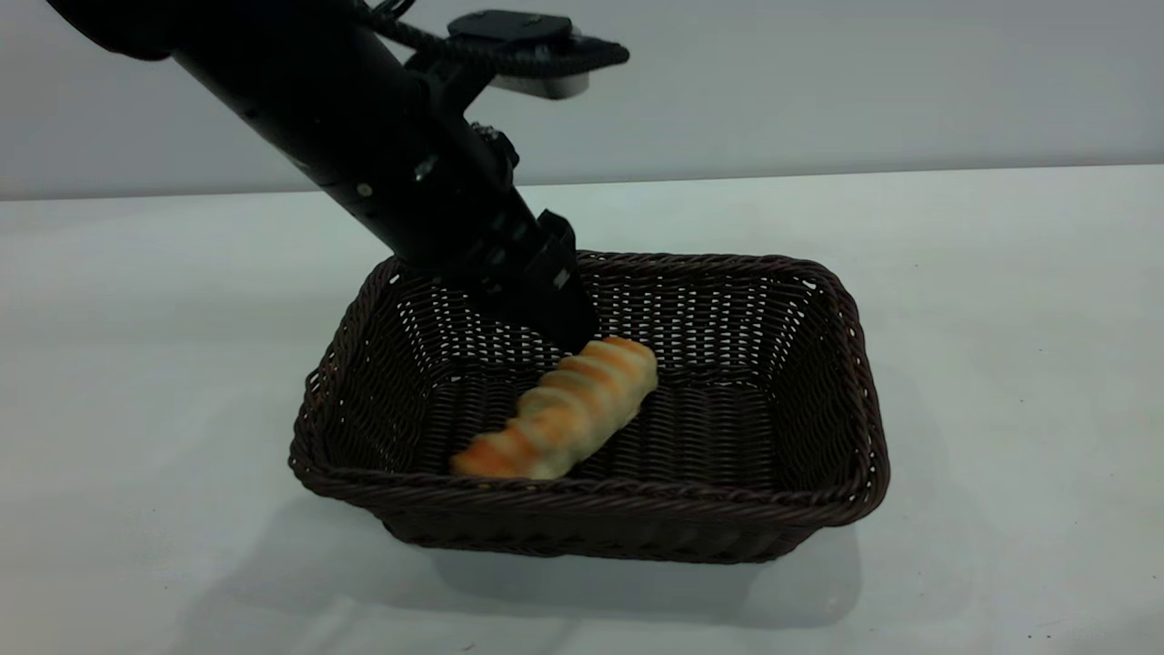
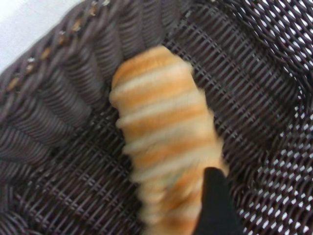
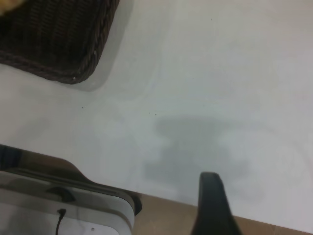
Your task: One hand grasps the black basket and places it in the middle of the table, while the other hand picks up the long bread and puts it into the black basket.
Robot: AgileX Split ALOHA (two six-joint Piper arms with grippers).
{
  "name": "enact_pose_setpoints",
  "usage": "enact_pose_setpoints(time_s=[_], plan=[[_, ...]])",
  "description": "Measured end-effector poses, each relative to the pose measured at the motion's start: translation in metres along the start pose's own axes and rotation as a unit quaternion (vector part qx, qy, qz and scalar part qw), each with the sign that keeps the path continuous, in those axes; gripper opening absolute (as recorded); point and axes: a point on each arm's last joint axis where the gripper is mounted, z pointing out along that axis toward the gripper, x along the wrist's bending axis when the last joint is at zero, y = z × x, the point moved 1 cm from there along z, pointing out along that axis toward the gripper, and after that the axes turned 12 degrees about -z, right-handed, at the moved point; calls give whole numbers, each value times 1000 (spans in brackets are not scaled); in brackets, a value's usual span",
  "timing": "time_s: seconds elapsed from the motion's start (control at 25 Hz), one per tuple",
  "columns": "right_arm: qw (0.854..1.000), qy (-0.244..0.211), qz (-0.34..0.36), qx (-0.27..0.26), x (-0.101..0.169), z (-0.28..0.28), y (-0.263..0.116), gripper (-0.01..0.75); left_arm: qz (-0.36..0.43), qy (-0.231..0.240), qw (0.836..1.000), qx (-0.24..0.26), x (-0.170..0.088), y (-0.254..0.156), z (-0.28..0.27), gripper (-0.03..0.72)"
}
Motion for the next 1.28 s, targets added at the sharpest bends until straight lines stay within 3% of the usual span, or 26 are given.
enact_pose_setpoints(time_s=[0.32,0.44,0.68,0.88,1.28], plan=[[1000,0,0,0,0,0,0,500,-52,35,993,-102,13,24,-88,584],[1000,1,2,0,0,0,0,498,-76,62,989,-114,27,19,-133,584],[1000,12,6,-3,2,0,1,498,-135,147,977,-80,46,-14,-209,585],[1000,14,8,-14,5,-5,-6,498,-160,210,964,-40,35,-44,-254,585],[999,-3,1,-43,16,-14,-58,498,-188,214,959,-6,2,-98,-282,585]])
